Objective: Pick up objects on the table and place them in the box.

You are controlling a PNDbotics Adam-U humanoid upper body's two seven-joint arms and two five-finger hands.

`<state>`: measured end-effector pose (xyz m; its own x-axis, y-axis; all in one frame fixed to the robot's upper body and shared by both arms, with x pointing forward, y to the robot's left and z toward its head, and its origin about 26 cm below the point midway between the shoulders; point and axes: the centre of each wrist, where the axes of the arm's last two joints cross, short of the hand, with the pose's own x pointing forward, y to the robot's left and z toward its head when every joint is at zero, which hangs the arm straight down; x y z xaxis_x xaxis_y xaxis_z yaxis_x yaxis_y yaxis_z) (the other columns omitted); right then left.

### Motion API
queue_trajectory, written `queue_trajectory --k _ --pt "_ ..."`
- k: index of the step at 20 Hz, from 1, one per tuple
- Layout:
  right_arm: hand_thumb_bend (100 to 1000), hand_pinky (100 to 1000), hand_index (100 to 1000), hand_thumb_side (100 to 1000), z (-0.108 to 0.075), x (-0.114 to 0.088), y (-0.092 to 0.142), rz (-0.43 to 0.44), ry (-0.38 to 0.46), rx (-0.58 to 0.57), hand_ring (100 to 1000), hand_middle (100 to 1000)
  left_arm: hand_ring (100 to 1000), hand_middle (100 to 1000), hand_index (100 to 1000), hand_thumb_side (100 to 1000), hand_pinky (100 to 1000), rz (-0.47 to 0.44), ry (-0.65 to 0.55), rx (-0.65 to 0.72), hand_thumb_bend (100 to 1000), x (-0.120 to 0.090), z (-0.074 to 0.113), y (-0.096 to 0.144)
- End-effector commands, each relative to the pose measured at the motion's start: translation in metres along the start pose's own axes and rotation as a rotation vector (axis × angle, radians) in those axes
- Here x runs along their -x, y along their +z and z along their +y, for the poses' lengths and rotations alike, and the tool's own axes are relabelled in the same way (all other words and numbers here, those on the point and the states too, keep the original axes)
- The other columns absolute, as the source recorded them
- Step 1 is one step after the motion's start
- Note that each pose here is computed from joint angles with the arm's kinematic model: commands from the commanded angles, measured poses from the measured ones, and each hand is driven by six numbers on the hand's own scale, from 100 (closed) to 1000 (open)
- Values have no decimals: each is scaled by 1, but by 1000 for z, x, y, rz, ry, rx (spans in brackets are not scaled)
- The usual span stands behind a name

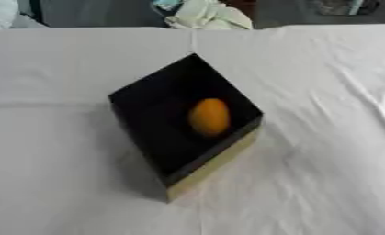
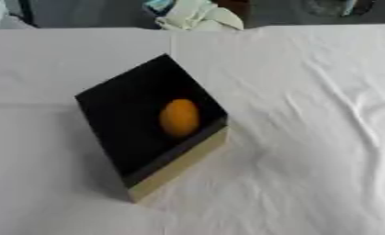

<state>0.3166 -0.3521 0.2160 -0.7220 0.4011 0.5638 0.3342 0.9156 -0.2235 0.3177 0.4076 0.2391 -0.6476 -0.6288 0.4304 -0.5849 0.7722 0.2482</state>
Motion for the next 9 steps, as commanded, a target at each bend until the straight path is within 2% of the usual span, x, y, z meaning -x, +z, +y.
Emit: queue_trajectory --k 1,9 --pt "100 681 840 773 -8 -8 -8 -40 26 11 579 597 608 672 768 723 483 -10 -9 -15 118 -1 10 -3" --pt "100 680 839 769 -8 -9 -8 -40 27 24 579 597 605 668 765 684 481 13 -1 -22 176 2 12 8"
